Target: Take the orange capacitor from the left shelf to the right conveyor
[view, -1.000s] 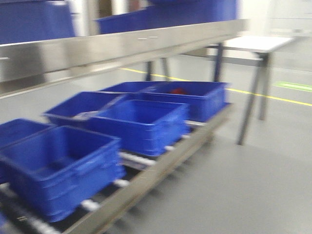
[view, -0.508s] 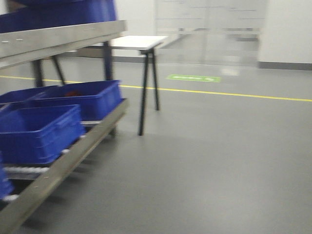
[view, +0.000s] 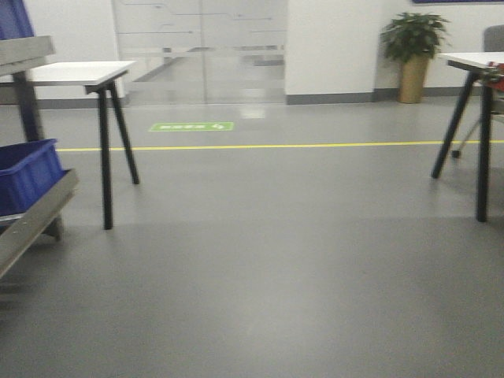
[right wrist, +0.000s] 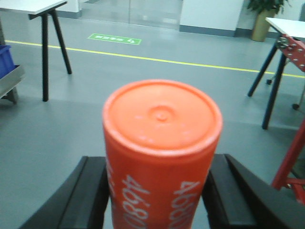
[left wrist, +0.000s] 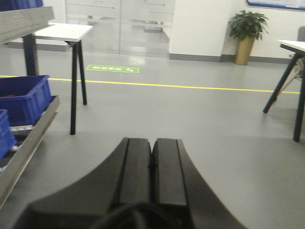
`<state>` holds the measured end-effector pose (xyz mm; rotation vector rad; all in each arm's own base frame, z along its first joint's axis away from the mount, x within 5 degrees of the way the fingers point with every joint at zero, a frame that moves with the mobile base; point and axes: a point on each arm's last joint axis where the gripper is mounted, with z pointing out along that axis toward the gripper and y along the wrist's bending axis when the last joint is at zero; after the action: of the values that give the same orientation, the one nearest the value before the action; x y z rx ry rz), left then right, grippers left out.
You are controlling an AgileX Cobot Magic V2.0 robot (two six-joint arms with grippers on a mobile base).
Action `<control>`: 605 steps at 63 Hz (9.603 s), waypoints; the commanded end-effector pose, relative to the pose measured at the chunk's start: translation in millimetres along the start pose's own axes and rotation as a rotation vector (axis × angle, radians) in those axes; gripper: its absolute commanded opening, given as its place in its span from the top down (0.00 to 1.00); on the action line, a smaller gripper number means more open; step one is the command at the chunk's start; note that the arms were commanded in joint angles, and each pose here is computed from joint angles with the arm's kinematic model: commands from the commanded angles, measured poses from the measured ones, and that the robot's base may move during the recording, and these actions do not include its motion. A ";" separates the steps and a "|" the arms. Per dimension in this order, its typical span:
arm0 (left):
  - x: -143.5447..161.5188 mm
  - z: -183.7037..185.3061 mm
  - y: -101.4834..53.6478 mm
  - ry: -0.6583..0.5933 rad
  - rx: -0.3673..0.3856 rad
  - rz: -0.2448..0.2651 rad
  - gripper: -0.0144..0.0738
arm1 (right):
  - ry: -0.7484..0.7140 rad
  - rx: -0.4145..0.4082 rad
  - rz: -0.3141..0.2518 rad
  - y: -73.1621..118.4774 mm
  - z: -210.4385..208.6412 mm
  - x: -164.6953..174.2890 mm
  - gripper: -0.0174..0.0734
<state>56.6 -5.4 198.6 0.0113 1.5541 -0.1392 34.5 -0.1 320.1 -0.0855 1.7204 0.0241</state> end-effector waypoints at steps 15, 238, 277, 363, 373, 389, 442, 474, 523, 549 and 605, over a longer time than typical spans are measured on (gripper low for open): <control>-10.7 -2.2 -1.3 -0.110 0.016 0.000 0.96 | -0.103 0.006 -0.016 -0.5 -1.5 -15.6 0.74; -10.7 -2.2 -1.3 -0.110 0.016 0.000 0.96 | -0.103 0.006 -0.016 -0.5 -1.5 -15.6 0.74; -10.7 -2.2 -1.3 -0.110 0.016 0.000 0.96 | -0.103 0.006 -0.016 -0.5 -1.5 -15.6 0.74; -10.7 -2.2 -1.3 -0.110 0.016 0.000 0.96 | -0.104 0.006 -0.015 -0.4 -1.5 -15.7 0.74; -10.7 -2.2 -1.3 -0.110 0.016 0.000 0.96 | -0.106 0.004 -0.013 -0.3 -1.5 -15.9 0.74; -10.7 -2.2 -1.3 -0.110 0.016 0.000 0.96 | -0.102 -0.026 -0.012 2.3 27.2 -43.4 0.74; -10.7 -2.2 -1.3 -0.110 0.016 0.000 0.96 | -0.195 -0.235 -0.005 43.5 156.8 65.6 0.74; -10.7 -2.2 -1.3 -0.110 0.016 0.000 0.96 | -0.092 -0.272 -0.010 48.9 191.4 124.0 0.74; -10.7 -2.2 -1.3 -0.110 0.016 0.000 0.96 | 0.039 -0.284 -0.044 47.0 195.1 142.9 0.13; -10.7 -2.2 -1.3 -0.110 0.016 0.000 0.96 | 0.002 -0.258 -0.015 41.2 164.0 99.6 0.13; -10.7 -2.2 -1.3 -0.110 0.016 0.000 0.96 | -0.021 -0.174 0.092 20.4 66.2 -9.8 0.75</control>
<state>56.6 -5.5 198.6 0.0129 1.5541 -0.1408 99.6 23.7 299.0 -0.1334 1.8101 0.2207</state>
